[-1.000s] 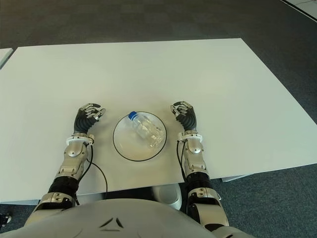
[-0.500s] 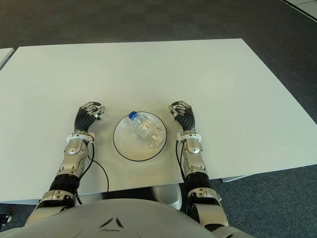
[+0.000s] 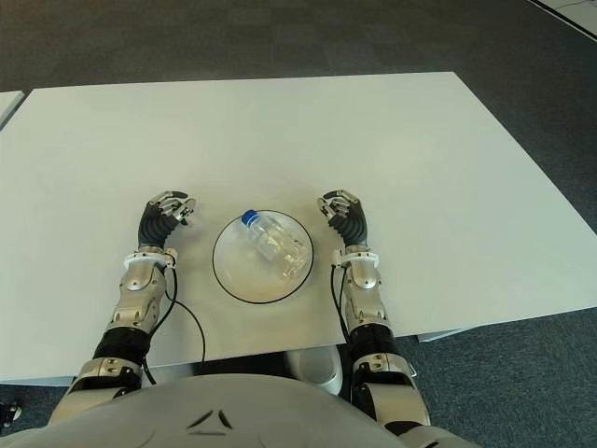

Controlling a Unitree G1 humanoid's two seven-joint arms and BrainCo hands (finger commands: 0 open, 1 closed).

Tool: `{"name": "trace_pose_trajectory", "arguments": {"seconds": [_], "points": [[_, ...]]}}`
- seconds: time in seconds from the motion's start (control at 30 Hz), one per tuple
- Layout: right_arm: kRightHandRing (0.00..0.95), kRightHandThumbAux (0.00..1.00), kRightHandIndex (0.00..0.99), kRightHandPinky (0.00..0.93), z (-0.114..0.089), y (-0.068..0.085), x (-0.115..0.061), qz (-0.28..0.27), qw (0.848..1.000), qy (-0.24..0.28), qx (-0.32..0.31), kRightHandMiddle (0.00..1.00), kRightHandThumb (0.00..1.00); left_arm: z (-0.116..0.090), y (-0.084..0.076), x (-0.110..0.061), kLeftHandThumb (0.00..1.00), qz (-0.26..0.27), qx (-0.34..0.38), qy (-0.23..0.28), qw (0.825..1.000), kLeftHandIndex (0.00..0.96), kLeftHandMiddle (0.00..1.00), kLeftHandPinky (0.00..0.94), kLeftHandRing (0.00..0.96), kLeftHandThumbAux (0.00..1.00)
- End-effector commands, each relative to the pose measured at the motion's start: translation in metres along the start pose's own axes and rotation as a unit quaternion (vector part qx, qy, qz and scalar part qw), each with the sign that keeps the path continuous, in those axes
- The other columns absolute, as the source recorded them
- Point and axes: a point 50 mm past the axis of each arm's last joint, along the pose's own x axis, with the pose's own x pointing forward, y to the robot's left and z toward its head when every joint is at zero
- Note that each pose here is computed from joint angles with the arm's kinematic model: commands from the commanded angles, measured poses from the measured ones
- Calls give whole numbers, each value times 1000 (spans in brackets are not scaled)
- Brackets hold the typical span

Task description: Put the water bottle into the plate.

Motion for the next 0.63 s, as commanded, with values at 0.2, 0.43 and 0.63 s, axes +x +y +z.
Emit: {"name": "trace_pose_trajectory", "arguments": {"seconds": [0.2,0.43,0.63], "points": [[763,729,439,744,-2,0,-1,-2,1000,8,4,775,704,-5,-2,-3,709,-5,0,12,1000,436,688,651,672,713],[760,728,439,739,-3,0,0,-3,1000,10,1,773,705,-3,-3,-3,708,-6,-5,9,1000,436,688,651,668,714],[752,729,439,731,-3,-1,0,-4,1000,12,-4,765,704,-2,-4,-3,708,-4,-2,7,1000,435,688,655,671,714]]}}
